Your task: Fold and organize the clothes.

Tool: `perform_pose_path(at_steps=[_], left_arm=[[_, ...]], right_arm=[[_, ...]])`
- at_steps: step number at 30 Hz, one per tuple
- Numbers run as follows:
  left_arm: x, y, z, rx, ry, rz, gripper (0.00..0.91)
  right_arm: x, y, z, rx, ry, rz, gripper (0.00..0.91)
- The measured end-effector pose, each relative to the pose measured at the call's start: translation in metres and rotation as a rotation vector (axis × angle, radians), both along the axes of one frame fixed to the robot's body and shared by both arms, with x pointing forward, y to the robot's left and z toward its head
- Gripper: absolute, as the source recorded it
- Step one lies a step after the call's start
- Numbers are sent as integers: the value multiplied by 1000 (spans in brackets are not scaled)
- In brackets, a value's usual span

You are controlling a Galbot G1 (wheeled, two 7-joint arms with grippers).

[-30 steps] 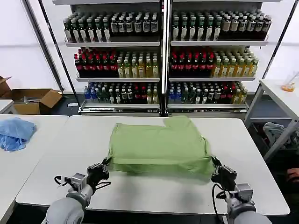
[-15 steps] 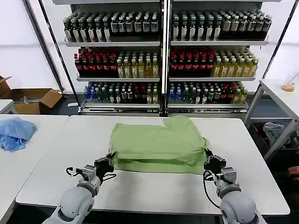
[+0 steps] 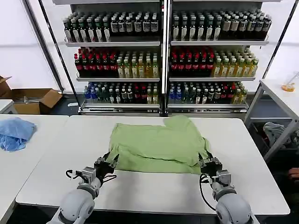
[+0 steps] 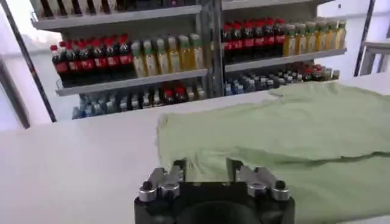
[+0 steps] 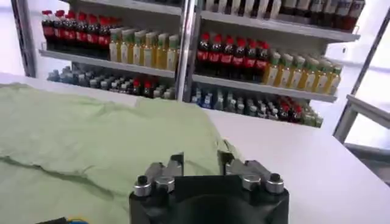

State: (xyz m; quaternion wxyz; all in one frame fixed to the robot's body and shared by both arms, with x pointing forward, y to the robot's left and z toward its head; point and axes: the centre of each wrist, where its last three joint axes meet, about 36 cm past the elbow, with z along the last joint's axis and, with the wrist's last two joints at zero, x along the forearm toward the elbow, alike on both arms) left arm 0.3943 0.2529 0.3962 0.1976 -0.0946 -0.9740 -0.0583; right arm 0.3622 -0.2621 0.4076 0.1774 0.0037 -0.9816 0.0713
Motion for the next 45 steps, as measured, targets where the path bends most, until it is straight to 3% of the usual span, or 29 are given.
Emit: perform_pose_path(at_steps=[6, 7, 8, 9, 10, 11, 12, 13, 23, 31, 45], left_arm=[[-3, 1, -7, -4, 18, 12, 907], [-2, 1, -9, -3, 22, 14, 836], [-2, 1, -10, -3, 25, 16, 484], [-2, 1, -12, -1, 28, 17, 302], [-1, 1, -13, 2, 31, 19, 71], [0, 0, -14, 3, 34, 20, 20], [1, 1, -16, 5, 37, 21, 20], [1, 1, -17, 7, 42, 21, 20], [3, 5, -26, 7, 72, 17, 30], [3, 7, -27, -12, 82, 11, 20], [-23, 14, -15, -25, 92, 4, 20]], right_arm=[[-5, -7, -7, 23, 47, -50, 907], [-5, -7, -9, 30, 57, -56, 907], [-5, -8, -11, 38, 68, -62, 907], [-5, -8, -13, 48, 80, -67, 907], [-5, -7, -15, 57, 90, -70, 675], [-5, -7, -17, 64, 98, -73, 91], [-5, -7, -19, 72, 109, -74, 10], [-6, -7, -21, 80, 117, -75, 0], [-4, -5, -29, 118, 142, -63, 0], [-9, -7, -31, 117, 152, -58, 0], [-55, -3, -15, 101, 163, -41, 0]])
